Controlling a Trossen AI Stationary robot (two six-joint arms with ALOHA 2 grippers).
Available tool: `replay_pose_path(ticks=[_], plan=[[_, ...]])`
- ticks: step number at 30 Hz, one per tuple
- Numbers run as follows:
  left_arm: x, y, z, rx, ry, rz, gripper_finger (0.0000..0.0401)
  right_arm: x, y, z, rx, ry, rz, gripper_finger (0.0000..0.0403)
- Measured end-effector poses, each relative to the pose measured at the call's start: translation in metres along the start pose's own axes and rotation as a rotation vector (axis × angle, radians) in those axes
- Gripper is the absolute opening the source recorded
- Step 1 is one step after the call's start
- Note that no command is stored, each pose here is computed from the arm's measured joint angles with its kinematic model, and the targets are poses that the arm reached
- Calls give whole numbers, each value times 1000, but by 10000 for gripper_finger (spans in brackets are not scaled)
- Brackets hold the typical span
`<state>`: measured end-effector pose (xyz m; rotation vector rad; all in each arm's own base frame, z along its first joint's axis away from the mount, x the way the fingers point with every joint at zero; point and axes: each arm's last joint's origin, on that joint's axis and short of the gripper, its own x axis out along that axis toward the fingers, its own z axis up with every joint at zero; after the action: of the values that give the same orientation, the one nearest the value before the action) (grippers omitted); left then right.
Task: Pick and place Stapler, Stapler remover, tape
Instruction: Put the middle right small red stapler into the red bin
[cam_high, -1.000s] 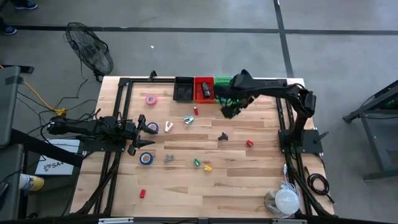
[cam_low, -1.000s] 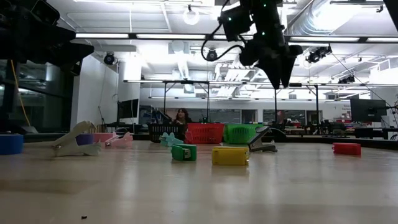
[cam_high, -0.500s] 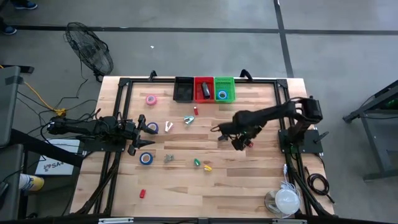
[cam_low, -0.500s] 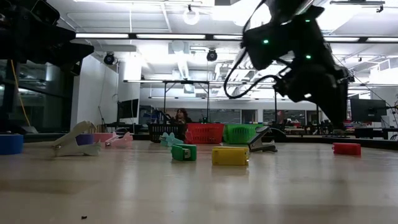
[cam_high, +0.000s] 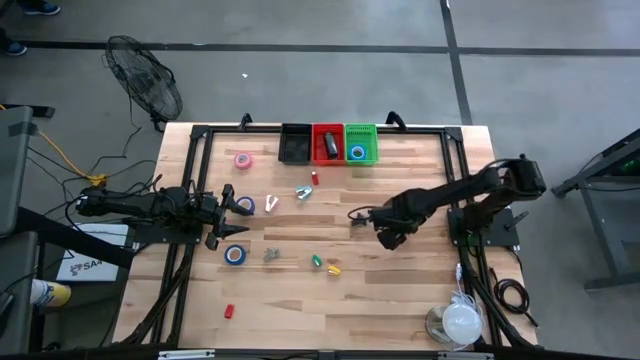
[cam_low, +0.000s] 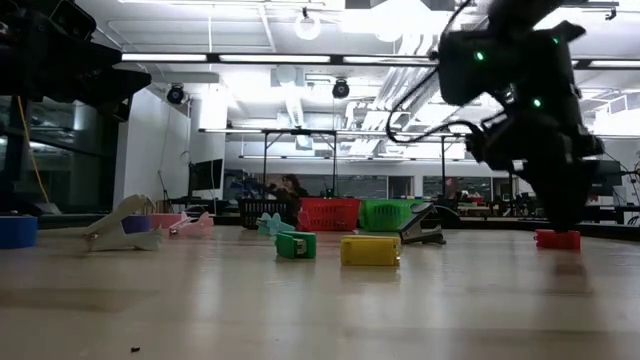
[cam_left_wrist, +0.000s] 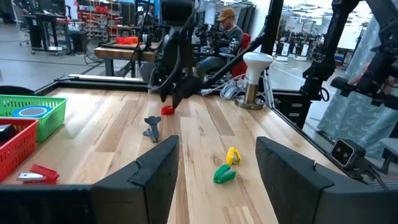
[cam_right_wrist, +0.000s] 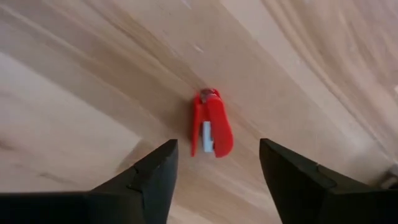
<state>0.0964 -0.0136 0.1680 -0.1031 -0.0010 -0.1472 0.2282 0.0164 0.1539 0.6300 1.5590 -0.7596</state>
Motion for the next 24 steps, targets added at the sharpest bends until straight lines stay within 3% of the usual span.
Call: replay_pose_path(ticks=[9,17,24], plan=[[0,0,0,0,0,0,211,25,-7,-6,7,-11,35,246],[0,0,0,0,0,0,211,19,-2,-2,-121,-32,44,245],[0,0,0,0,0,0,211,19,-1,0,-143,-46,56,245]])
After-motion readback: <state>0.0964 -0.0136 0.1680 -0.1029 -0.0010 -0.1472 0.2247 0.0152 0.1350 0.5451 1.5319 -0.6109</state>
